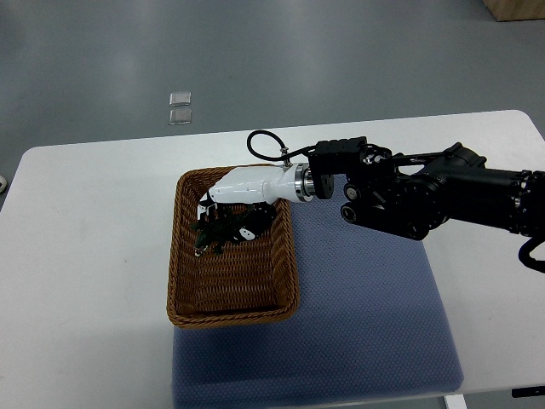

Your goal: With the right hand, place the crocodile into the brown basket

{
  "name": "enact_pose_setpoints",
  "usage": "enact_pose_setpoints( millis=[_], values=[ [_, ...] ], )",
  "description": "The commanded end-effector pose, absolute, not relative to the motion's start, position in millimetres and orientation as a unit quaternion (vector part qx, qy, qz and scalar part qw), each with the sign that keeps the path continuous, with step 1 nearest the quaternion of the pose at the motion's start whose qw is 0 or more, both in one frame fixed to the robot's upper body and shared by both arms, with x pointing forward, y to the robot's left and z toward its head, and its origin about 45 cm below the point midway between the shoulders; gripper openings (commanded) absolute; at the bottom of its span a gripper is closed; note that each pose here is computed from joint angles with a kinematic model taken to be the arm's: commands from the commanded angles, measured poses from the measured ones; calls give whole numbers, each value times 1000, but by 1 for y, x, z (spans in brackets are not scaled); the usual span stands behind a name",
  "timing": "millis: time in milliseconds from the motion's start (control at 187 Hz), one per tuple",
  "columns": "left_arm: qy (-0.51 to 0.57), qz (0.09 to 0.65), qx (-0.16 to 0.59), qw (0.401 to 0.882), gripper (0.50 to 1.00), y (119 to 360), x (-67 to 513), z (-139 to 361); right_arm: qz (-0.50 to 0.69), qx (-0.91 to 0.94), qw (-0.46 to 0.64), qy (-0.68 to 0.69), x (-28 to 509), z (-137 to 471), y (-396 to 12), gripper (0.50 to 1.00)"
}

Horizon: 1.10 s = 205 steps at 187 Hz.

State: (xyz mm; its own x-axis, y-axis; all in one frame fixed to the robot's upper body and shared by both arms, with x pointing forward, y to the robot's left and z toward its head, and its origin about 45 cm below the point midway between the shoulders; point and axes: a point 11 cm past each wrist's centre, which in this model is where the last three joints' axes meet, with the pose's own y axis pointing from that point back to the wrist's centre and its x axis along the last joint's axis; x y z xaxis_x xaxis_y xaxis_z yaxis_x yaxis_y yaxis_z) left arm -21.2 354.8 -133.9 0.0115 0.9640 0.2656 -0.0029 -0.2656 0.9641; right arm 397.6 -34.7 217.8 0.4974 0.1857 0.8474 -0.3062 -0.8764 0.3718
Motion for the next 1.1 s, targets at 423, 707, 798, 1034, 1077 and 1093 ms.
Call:
enact_pose_setpoints(
  millis=[423, 707, 798, 1034, 1077, 1093],
  values=[
    [425, 559, 566, 432, 1000, 355, -21, -134, 383, 883, 205, -178, 441, 271, -82, 915],
    [425, 559, 566, 432, 1000, 355, -21, -134, 65, 913, 131, -382, 475, 283, -190, 919],
    [425, 559, 566, 432, 1000, 355, -21, -134, -13, 902, 91, -421, 474, 268, -214, 921],
    [425, 559, 566, 432, 1000, 355, -21, -134, -147, 861, 16, -487, 467, 231, -251, 921],
    [425, 559, 566, 432, 1000, 355, -21, -134, -168, 853, 4, -495, 466, 227, -255, 921],
    [425, 559, 566, 432, 1000, 355, -21, -134, -178, 848, -1, -498, 465, 225, -258, 921]
  ],
)
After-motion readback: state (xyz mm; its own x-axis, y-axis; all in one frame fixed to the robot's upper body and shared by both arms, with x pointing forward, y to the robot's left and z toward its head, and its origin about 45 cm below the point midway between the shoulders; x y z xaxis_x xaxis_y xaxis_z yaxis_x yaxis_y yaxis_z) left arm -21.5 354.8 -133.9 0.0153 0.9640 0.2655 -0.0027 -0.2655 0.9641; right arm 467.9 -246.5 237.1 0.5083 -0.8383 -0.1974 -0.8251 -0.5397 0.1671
